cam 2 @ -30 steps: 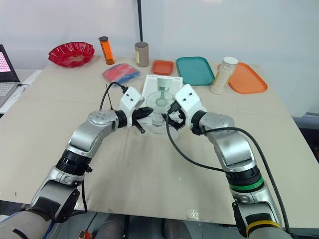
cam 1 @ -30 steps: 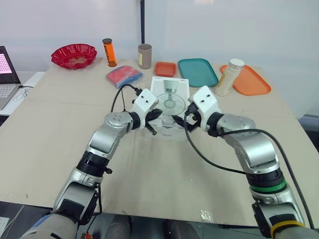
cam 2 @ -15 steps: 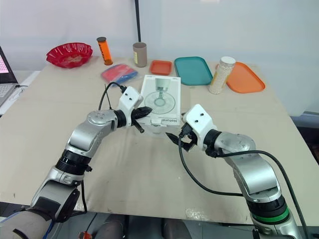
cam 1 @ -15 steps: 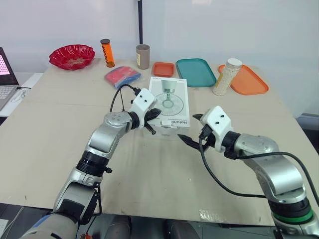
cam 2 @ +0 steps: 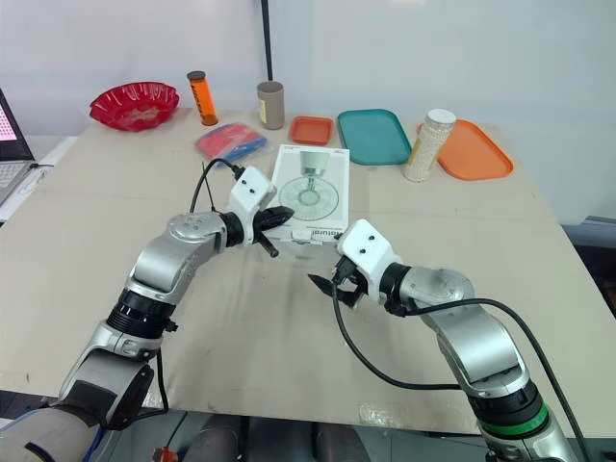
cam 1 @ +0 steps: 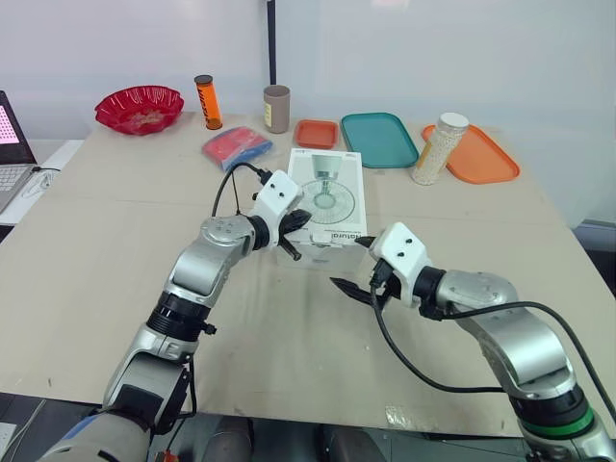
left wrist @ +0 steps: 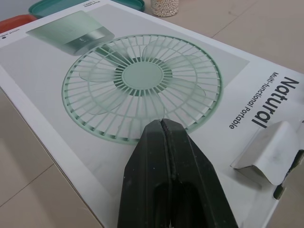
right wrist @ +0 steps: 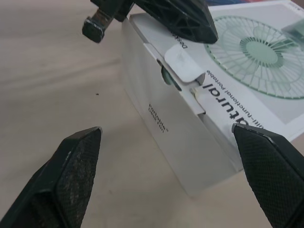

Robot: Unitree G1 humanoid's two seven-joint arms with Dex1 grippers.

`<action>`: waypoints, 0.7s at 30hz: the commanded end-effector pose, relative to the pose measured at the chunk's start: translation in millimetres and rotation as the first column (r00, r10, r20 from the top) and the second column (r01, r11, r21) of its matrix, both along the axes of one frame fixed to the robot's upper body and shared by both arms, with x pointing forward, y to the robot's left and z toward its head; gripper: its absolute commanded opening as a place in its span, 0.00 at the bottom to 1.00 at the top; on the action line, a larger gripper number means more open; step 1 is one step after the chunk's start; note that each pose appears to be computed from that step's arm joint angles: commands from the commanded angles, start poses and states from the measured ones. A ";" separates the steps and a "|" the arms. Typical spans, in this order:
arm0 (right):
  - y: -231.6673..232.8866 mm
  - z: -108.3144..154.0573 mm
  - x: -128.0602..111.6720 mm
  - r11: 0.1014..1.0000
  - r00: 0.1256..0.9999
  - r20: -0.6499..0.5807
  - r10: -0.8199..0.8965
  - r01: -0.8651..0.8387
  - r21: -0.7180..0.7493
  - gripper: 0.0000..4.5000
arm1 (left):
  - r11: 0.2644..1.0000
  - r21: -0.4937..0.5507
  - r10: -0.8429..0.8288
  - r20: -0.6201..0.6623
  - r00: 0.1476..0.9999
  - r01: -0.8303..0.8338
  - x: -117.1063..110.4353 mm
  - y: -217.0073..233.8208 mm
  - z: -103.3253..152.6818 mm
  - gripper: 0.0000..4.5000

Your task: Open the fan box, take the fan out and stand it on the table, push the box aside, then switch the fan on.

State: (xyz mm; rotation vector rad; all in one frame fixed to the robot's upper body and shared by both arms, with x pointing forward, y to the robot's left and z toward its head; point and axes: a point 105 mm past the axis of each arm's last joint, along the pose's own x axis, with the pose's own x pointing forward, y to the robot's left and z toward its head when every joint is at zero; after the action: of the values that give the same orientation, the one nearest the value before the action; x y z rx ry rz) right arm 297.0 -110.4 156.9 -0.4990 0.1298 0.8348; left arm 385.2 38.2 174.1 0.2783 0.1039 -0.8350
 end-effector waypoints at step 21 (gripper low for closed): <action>-6.4 -8.5 -35.4 0.994 0.989 -0.108 0.105 -0.107 -0.010 1.00 | 0.997 -0.050 0.064 -0.031 0.998 -0.065 -13.1 15.0 12.7 0.00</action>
State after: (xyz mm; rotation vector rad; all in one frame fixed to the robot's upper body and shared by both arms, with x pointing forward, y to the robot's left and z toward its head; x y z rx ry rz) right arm 262.9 -116.8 131.8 -0.4784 0.2723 0.9877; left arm 373.4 49.1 176.8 0.2145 0.1550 -0.7912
